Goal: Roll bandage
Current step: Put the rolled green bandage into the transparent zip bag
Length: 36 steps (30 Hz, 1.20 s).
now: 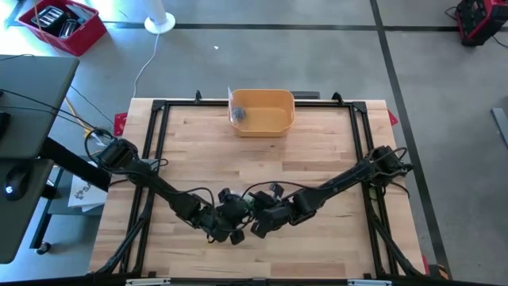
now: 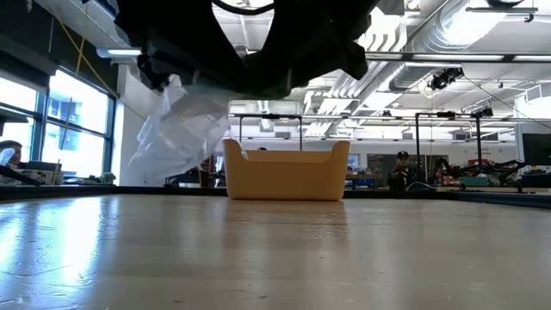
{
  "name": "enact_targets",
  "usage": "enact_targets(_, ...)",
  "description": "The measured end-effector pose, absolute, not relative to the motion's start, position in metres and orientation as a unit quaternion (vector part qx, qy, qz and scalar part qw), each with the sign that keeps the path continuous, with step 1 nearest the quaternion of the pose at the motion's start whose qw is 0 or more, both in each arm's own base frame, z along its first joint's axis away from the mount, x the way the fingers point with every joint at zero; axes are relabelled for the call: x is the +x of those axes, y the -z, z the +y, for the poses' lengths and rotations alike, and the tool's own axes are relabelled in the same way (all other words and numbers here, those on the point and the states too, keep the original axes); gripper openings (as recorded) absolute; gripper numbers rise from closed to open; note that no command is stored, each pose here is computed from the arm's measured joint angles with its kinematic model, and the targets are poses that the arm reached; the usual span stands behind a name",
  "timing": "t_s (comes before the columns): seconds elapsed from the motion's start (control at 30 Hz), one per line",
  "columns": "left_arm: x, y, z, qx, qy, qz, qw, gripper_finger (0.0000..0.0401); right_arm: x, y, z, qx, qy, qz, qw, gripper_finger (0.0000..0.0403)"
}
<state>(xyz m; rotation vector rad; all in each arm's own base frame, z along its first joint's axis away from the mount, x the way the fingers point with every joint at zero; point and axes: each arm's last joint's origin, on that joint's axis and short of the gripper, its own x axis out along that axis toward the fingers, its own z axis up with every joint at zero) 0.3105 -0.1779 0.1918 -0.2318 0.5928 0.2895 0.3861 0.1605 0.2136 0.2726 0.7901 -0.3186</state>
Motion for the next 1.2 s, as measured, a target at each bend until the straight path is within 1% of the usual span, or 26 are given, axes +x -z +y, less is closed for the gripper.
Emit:
enact_targets(0.2, 0.296, -0.204, -0.183, -0.153, -0.148, 0.291, 0.933, 0.0000, 0.390, -0.217, 0.163, 0.120, 0.140, 0.361, 0.914, 0.0143)
enact_targets(0.27, 0.291, -0.206, -0.184, -0.157, -0.155, 0.297, 0.929, 0.0000, 0.392, -0.220, 0.167, 0.114, 0.124, 0.344, 0.924, 0.0163)
enact_targets(0.33, 0.286, -0.208, -0.185, -0.164, -0.160, 0.296, 0.927, 0.0000, 0.394, -0.223, 0.171, 0.111, 0.110, 0.327, 0.932, 0.0175)
enact_targets(0.43, 0.281, -0.214, -0.186, -0.170, -0.159, 0.292, 0.928, 0.0000, 0.392, -0.232, 0.176, 0.108, 0.100, 0.303, 0.941, 0.0180)
enact_targets(0.67, 0.271, -0.229, -0.191, -0.181, -0.145, 0.273, 0.934, 0.0000, 0.376, -0.260, 0.190, 0.076, 0.124, 0.244, 0.959, 0.0181)
enact_targets(0.9, 0.268, -0.248, -0.200, -0.199, -0.096, 0.233, 0.947, 0.0000, 0.377, -0.269, 0.201, 0.065, 0.080, 0.208, 0.973, 0.0181)
enact_targets(1.07, 0.268, -0.247, -0.199, -0.205, -0.093, 0.240, 0.944, 0.0000, 0.368, -0.277, 0.212, 0.008, 0.107, 0.178, 0.978, 0.0181)
enact_targets(1.2, 0.270, -0.240, -0.191, -0.212, -0.111, 0.248, 0.939, 0.0000, 0.349, -0.295, 0.224, -0.028, 0.099, 0.161, 0.982, 0.0181)
